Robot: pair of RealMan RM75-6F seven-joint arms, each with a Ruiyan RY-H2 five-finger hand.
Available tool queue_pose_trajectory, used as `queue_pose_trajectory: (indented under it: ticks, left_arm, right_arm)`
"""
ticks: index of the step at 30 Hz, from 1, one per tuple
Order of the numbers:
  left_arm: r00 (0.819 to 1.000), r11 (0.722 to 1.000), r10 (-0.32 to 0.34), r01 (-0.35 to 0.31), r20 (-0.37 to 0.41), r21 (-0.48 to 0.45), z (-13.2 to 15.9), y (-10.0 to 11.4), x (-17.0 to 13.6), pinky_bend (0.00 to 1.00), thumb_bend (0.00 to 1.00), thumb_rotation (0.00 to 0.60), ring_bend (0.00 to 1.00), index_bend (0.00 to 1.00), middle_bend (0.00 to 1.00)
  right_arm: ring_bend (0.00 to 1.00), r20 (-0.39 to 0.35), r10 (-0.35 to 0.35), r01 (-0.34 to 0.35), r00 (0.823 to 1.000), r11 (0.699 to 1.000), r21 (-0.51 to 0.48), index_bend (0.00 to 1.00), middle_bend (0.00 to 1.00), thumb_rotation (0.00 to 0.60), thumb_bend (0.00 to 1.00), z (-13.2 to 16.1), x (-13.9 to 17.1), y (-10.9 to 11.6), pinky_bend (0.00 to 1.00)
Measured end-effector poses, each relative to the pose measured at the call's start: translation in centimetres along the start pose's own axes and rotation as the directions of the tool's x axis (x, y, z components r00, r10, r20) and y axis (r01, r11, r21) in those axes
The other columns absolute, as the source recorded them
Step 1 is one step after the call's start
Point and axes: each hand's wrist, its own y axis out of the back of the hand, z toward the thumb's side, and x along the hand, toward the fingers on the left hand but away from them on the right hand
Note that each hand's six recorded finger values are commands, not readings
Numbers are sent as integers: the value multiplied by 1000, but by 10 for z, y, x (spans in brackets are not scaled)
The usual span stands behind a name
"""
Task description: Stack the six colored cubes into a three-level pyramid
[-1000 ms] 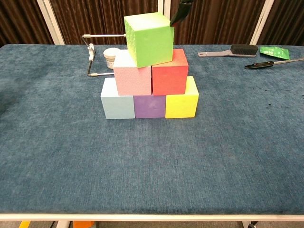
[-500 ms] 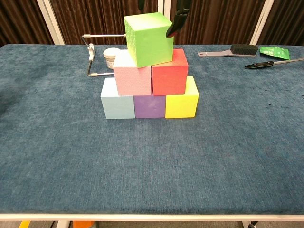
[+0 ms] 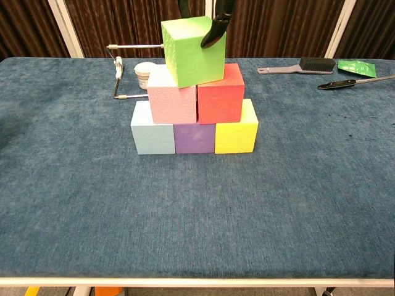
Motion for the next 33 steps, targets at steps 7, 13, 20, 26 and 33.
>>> queue_pose_trajectory:
  ticks: [7, 13, 20, 26, 33]
  left_arm:
    - [1000, 1000, 4, -4, 5, -4, 1, 2, 1, 137, 32, 600, 1, 76, 113]
    - [1000, 1000, 7, -7, 8, -6, 2, 4, 1, 137, 32, 600, 1, 76, 113]
    - [1000, 1000, 7, -7, 10, -9, 2, 3, 1, 137, 32, 600, 1, 76, 113]
    - [1000, 1000, 13, -12, 14, -16, 2, 4, 0, 137, 32, 600, 1, 76, 112]
    - [1000, 1000, 12, -12, 18, -26, 0, 4, 0, 137, 32, 600, 1, 75, 113]
  right_arm:
    - [24, -2, -11, 11, 1000, 1000, -4, 0, 490, 600, 100, 0, -1, -2, 0]
    - [38, 0, -33, 33, 999, 999, -25, 0, 523, 600, 101, 1, 0, 5, 0]
    - [52, 4, -65, 65, 998, 997, -44, 0, 556, 600, 101, 3, 4, 17, 0]
    - [75, 40, -62, 64, 997, 997, -51, 0, 596, 600, 101, 6, 7, 21, 0]
    - [89, 139, -35, 41, 990, 998, -38, 0, 609, 600, 102, 13, 12, 23, 0]
